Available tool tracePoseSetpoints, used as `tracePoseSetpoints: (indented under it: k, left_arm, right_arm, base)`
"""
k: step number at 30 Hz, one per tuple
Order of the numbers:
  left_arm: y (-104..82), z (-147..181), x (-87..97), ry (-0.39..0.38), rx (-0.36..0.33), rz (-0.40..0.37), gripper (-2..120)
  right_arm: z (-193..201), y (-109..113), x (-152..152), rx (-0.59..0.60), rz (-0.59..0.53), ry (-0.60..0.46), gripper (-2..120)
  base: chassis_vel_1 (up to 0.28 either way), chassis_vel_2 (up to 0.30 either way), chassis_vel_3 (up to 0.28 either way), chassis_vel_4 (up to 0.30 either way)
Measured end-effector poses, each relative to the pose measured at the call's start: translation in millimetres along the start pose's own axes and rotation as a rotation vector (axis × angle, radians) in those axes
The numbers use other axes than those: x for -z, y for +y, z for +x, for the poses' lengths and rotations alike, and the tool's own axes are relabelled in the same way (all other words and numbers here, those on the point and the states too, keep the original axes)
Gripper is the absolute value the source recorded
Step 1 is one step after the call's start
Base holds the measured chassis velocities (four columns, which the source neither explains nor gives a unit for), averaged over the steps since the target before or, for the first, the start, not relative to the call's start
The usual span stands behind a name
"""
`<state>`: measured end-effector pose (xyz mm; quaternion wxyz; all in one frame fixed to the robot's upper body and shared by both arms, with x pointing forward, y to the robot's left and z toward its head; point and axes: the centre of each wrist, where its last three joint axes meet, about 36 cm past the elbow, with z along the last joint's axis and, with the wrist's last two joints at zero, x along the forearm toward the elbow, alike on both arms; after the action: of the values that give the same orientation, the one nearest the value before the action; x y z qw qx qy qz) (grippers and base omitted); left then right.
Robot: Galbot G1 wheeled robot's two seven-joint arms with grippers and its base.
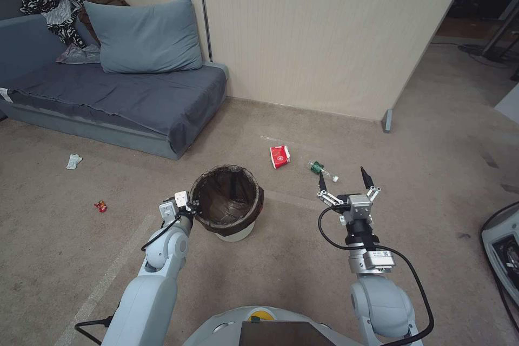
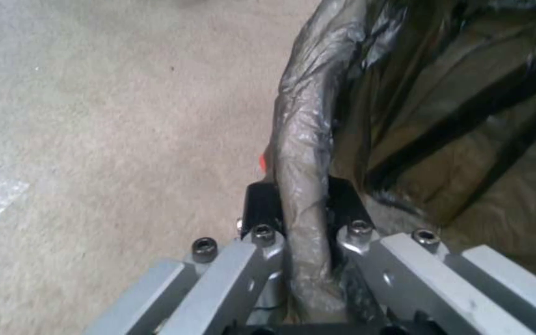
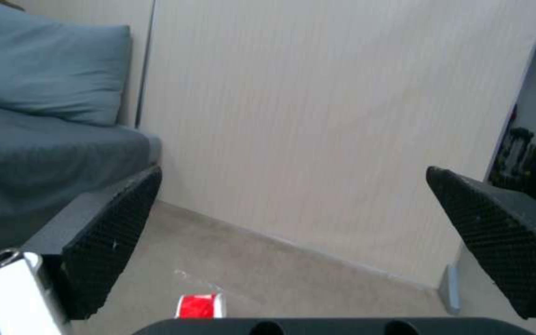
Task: Pick up the trash bin, then pick up the garbage from the floor and place it into the trash bin.
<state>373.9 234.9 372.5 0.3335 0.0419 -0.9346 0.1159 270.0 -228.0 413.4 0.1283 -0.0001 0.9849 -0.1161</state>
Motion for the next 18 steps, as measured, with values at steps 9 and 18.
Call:
tracePoseSetpoints:
  k: [9, 18]
  left_arm:
    - [-3.1, 37, 1.0, -0.071, 0.019, -0.038, 3]
    - [-26.2, 111, 19.6, -0.269, 0.013, -0.095, 0]
  right_arm:
    - [-3, 3, -1, 0.004, 0.002, -0.015, 100]
    - [-4, 3, -6, 0.005, -0.001, -0.024, 100]
  base:
    - [0.000, 0.000, 0.000, 0.000]
    - [0.000, 0.000, 0.000, 0.000]
